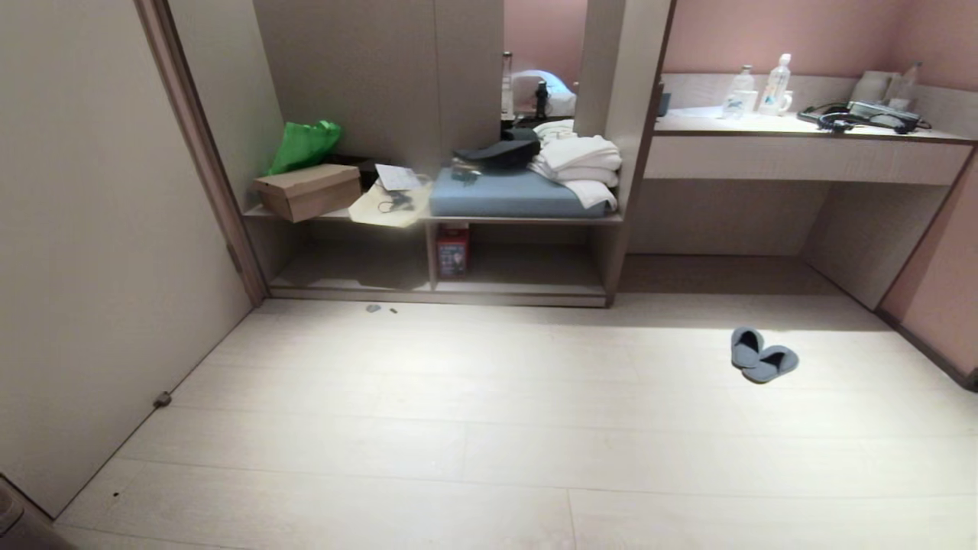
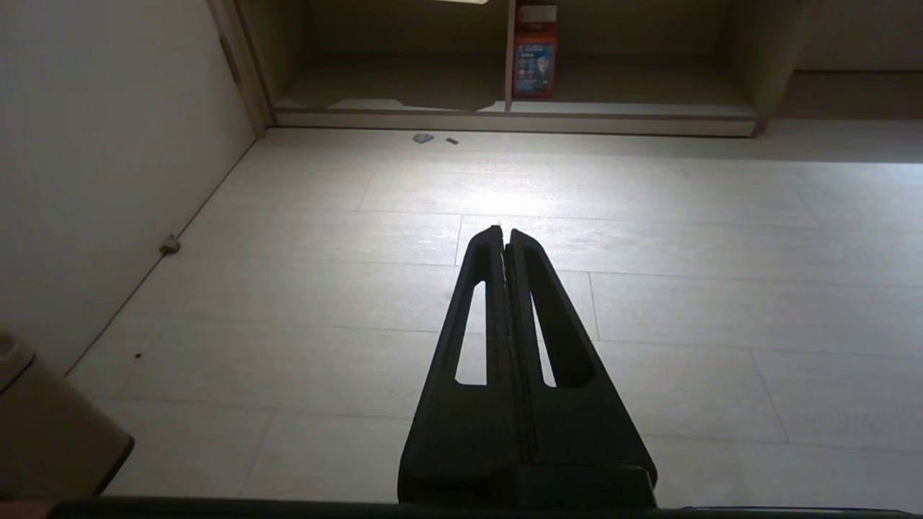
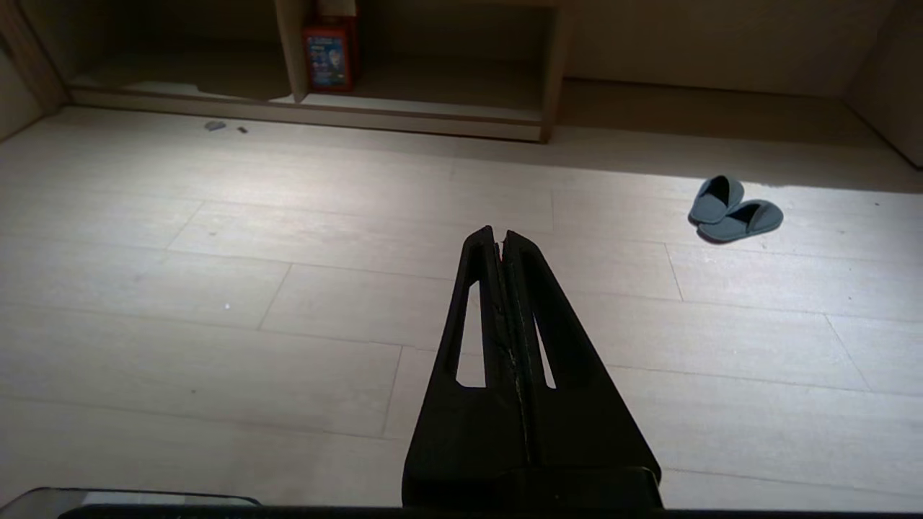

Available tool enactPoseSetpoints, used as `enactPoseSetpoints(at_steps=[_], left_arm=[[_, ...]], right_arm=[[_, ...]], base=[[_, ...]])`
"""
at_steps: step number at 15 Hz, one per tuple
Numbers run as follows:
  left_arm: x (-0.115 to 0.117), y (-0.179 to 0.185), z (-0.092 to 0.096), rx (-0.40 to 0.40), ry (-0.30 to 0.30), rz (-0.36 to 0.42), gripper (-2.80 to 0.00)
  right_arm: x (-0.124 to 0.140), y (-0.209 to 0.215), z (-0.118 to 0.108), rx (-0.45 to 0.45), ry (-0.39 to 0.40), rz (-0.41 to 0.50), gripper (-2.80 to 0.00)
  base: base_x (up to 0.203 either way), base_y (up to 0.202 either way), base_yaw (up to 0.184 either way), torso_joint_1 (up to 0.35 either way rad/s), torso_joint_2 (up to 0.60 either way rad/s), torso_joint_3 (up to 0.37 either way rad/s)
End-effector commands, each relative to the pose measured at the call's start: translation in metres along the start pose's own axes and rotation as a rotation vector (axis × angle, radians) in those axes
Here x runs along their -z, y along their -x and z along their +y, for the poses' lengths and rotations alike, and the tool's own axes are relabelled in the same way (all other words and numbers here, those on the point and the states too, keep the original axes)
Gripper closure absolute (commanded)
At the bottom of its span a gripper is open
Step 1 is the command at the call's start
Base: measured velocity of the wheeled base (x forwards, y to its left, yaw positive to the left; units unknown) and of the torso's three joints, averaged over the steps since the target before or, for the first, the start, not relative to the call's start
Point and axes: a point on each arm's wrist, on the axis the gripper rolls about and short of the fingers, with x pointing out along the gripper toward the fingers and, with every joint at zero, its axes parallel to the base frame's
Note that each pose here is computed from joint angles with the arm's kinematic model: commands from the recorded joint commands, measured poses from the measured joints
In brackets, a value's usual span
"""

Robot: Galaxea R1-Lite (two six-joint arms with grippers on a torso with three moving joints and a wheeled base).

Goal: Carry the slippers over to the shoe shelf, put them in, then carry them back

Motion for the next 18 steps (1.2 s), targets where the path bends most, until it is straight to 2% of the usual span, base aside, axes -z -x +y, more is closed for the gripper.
enactPoseSetpoints(at_steps=[1,18], left_arm=[[0.0,0.0,0.0,-0.001,0.0,0.001,0.0],[0.0005,-0.0001,0.0,-0.001,-0.001,0.006,0.0]], right_arm=[[0.0,-0.0001,0.0,-0.001,0.001,0.001,0.0],[0.0,-0.0001,0.0,0.001,0.001,0.001,0.0]], base=[[-0.08,0.0,-0.002,-0.006,0.0,0.002],[0.0,0.0,0.0,0.0,0.0,0.0]])
